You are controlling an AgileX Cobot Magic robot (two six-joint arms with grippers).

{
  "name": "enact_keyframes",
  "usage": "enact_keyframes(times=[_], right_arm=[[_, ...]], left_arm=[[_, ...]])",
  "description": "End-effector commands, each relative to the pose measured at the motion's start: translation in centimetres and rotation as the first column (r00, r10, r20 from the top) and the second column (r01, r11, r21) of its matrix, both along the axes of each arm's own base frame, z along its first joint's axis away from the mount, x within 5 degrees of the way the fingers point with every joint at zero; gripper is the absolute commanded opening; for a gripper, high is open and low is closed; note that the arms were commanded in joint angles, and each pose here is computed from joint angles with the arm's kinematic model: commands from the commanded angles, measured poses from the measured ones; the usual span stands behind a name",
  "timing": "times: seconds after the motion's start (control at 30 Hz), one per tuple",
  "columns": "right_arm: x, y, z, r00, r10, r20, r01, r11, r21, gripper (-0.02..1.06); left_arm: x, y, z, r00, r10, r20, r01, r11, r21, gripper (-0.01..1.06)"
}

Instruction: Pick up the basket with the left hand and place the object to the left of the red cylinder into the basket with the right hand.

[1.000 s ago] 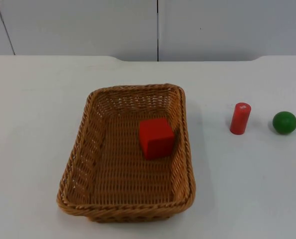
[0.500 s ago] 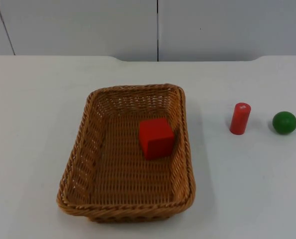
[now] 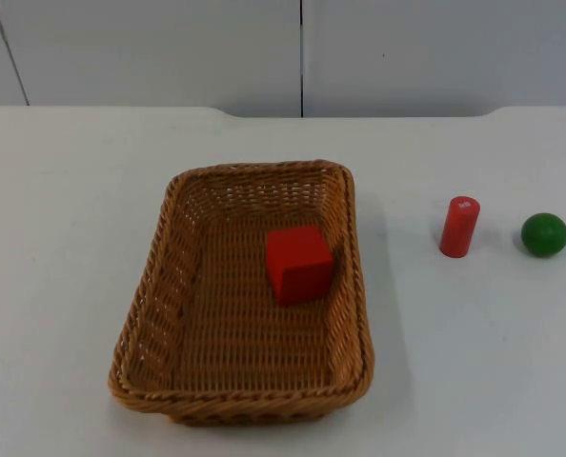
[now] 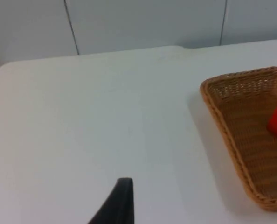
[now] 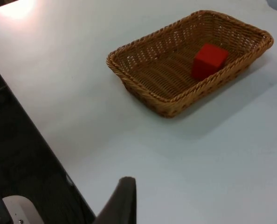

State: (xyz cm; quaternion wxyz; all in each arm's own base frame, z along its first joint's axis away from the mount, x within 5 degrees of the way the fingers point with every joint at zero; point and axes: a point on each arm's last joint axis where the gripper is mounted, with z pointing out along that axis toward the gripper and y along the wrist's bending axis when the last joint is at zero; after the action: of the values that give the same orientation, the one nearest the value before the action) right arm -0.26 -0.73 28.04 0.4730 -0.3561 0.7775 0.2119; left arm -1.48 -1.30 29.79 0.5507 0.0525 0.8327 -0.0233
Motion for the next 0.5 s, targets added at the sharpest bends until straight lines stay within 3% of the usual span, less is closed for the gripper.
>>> enact_keyframes(times=[0.0,0.17,0.47], right_arm=[[0.0,0.0,-0.1,1.0,0.002,0.011,-0.002,1.0,-0.005,0.9],[0.0,0.0,-0.1,1.0,0.002,0.011,-0.002,1.0,-0.005,0.9],[0.0,0.0,-0.1,1.0,0.002,0.011,-0.002,1.0,-0.005,0.9]], left_arm=[[0.2,0.4,-0.4,0.999,0.049,-0.01,-0.049,0.999,0.008,1.05],[1.0,0.9,-2.3,0.99,0.108,-0.09,-0.109,0.994,-0.01,1.05],[1.0,1.2,-2.4,0.984,0.15,-0.095,-0.153,0.988,-0.021,1.05]])
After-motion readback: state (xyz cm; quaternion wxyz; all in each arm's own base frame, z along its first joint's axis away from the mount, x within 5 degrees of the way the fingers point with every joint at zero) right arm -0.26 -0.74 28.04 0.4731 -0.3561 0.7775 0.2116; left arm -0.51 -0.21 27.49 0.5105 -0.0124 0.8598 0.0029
